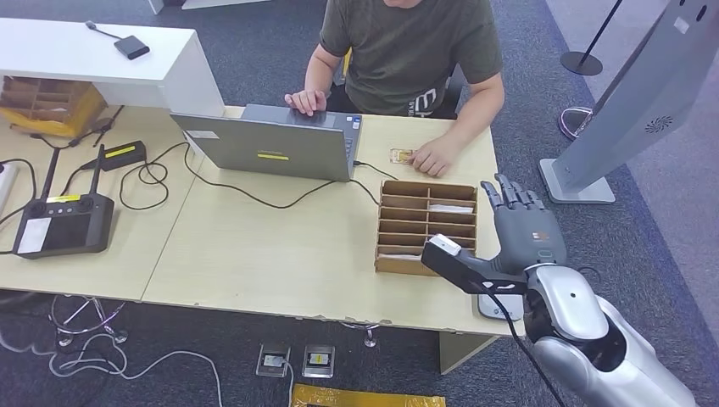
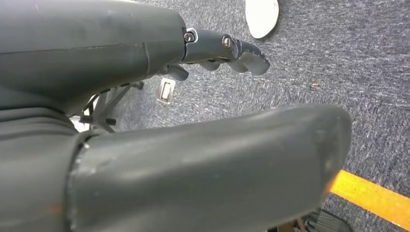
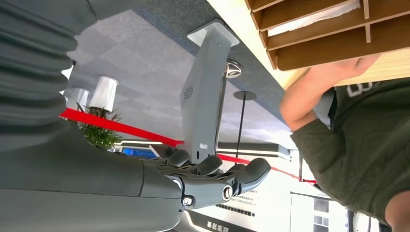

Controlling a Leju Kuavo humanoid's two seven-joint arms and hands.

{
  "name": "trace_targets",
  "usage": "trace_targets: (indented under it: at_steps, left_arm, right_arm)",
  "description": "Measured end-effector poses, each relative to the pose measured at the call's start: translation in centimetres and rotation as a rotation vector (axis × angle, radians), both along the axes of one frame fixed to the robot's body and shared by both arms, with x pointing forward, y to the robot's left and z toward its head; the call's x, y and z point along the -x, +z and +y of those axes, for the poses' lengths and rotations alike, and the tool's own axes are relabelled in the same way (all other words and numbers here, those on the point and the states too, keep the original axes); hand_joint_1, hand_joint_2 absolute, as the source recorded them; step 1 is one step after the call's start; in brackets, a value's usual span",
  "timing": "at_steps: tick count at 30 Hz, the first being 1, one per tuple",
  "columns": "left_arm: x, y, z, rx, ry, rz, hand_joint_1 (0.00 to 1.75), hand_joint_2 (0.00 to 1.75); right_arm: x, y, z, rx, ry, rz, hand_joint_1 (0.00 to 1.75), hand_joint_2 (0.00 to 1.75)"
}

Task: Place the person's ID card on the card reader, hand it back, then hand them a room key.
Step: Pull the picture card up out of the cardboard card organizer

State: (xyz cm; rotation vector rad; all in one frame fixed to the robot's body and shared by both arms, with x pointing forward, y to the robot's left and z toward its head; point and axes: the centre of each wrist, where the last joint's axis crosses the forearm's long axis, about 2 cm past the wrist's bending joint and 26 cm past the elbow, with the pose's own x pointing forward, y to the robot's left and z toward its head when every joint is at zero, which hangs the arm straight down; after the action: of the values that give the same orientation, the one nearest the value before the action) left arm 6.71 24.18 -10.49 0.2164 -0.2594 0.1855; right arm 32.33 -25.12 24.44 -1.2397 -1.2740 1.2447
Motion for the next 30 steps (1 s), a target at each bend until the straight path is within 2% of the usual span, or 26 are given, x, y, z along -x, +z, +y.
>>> trace_targets:
  at_steps: [17, 30]
  left_arm:
    - [0.0, 0.0, 0.1, -0.010, -0.026, -0.001, 0.00, 0.00]
    - [0.0, 0.0, 0.1, -0.015, -0.039, -0.001, 0.00, 0.00]
  right_arm:
    - [1.3, -3.6, 0.3, -0.010, 0.042, 0.030, 0.00, 1.75]
    - [1.6, -5.7, 0.4, 0.067, 0.039, -0.014, 0.00, 1.75]
